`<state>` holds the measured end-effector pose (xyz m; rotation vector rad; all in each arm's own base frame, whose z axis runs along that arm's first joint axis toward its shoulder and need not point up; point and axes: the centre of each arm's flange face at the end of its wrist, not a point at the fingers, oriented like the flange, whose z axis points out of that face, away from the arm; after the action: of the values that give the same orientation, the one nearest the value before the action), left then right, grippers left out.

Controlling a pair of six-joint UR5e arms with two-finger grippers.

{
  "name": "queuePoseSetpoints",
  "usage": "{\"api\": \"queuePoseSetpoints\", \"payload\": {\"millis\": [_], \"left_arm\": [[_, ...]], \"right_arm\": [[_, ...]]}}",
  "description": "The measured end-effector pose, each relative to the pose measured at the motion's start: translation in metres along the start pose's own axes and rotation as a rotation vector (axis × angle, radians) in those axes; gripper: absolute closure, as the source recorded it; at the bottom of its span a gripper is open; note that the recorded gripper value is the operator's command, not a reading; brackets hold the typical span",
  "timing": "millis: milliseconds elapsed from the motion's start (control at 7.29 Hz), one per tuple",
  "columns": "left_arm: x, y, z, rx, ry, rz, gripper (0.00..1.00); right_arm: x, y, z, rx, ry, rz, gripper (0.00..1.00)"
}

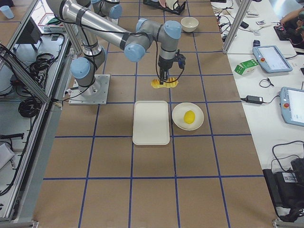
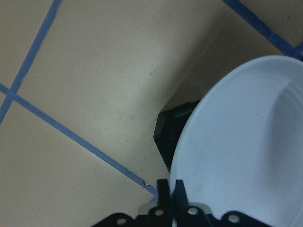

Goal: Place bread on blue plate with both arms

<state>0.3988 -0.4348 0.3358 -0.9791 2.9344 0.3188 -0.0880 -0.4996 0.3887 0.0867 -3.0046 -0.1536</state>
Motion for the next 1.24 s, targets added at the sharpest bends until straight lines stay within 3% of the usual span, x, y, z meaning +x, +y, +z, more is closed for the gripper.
{"api": "queuePoseSetpoints", "payload": {"millis": [275,549,686,961,1235], "left_arm": [[-0.003,0.036,-0.062,-0.08,-0.023,0.017,1.0],[0.014,0.092,-0.096,-0.191,0.0,0.034,1.0],[0.036,0.112,-0.104,-0.219,0.019,0.053,1.0],[0.138,0.124,-0.105,-0.193,0.058,0.176,1.0],[0.299,0.153,-0.091,-0.051,0.075,0.334,1.0]], "right_arm": [[-0.01,0.001,-0.005,0.008,-0.017,0.006,1.0],[-0.025,0.002,-0.009,0.011,-0.041,0.031,1.0],[-0.034,0.003,-0.013,0.016,-0.046,0.041,1.0],[-0.062,0.002,-0.02,0.023,-0.056,0.053,1.0],[-0.093,0.0,-0.026,0.034,-0.07,0.037,1.0]]}}
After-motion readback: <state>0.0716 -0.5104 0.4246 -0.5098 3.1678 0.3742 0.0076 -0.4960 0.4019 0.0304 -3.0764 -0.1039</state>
